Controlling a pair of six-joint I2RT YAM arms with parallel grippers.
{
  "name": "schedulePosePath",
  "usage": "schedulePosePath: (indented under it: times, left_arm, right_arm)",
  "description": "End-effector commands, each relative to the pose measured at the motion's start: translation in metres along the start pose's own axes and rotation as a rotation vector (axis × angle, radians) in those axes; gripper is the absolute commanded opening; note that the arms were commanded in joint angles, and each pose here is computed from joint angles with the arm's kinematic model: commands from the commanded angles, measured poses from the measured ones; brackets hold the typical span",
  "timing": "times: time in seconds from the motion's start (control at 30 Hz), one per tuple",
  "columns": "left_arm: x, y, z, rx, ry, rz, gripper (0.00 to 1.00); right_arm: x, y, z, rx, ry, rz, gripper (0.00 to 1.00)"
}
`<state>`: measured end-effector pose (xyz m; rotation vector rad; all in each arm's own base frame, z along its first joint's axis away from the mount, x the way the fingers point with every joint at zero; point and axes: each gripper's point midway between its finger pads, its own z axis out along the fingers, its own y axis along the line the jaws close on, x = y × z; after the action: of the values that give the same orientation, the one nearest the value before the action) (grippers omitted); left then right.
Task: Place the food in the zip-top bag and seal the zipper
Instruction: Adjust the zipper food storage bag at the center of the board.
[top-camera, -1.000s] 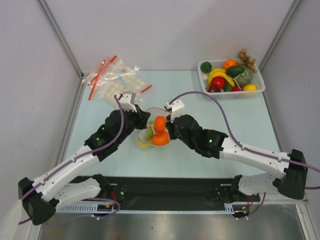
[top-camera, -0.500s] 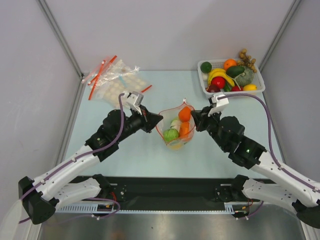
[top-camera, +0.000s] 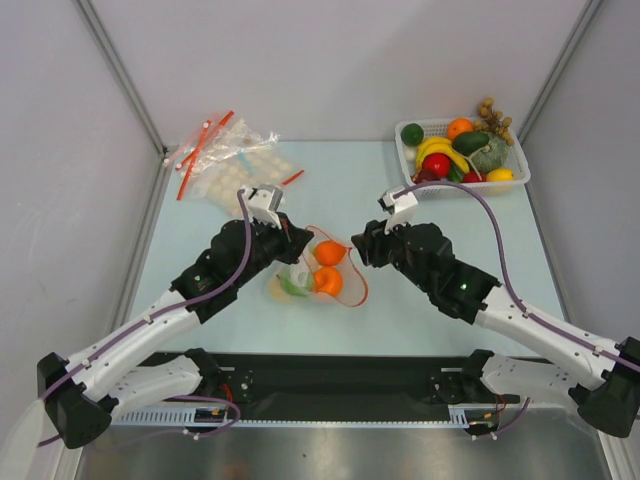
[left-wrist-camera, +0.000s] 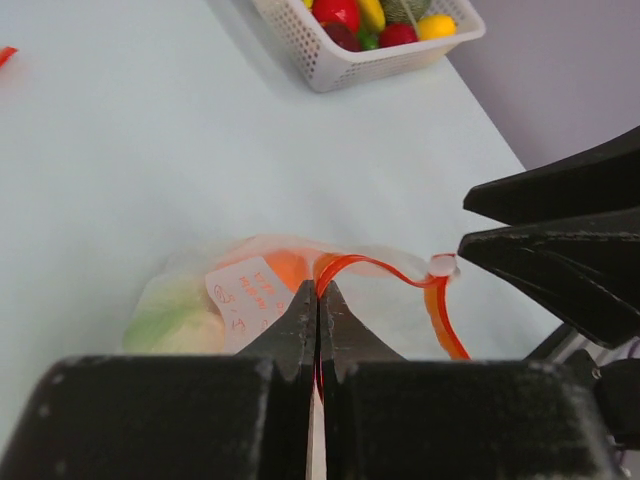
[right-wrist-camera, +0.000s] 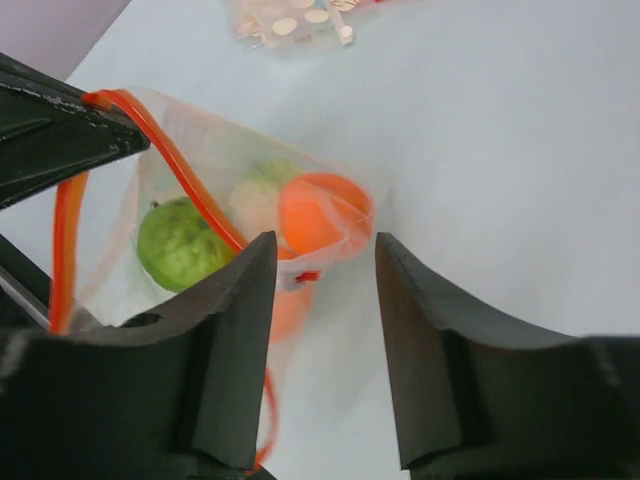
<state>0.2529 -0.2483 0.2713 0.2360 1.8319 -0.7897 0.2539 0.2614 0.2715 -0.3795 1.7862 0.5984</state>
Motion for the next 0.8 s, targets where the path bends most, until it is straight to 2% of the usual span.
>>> schedulePosePath:
  times: [0.0, 0.17, 0.33, 0.53, 0.6, 0.63, 0.73, 0.77]
  left_arm:
    - [-0.029, 0.007, -0.004, -0.067, -0.100, -0.007, 0.00]
    - [-0.029, 0.025, -0.006, -0.165, -0.112, -0.018, 0.00]
    - [-0.029, 0.031, -0.005, -0.193, -0.109, -0.021, 0.00]
    - [-0.031, 0.028, -0.007, -0.178, -0.113, -0.016, 0.00]
    - [-0.030, 0.028, -0.009, -0.173, -0.113, -0.008, 0.00]
    - [-0.030, 0.027, -0.009, -0.169, -0.115, -0.008, 0.00]
    - [-0.028, 0.028, -0.006, -0.168, -0.110, -0.007, 0.00]
    - [-0.027, 0.028, -0.005, -0.170, -0.106, -0.006, 0.00]
  right_arm:
    - [-0.025, 0.002, 0.002, -0.020, -0.067, 0.039, 0.50]
    - [-0.032, -0.007, -0.003, 0.003, -0.096, 0.055, 0.65]
    - [-0.040, -0.034, -0.010, 0.095, -0.139, 0.077, 0.67]
    - [-0.046, -0.108, 0.005, 0.285, -0.161, 0.179, 0.70]
    - [-0.065, -0.139, 0.011, 0.319, -0.219, 0.263, 0.76]
    - [-0.059, -0.152, 0.023, 0.339, -0.199, 0.292, 0.79]
    - [-0.078, -0.196, 0.034, 0.380, -0.249, 0.398, 0.86]
    - [-0.070, -0.210, 0.049, 0.392, -0.233, 0.419, 0.87]
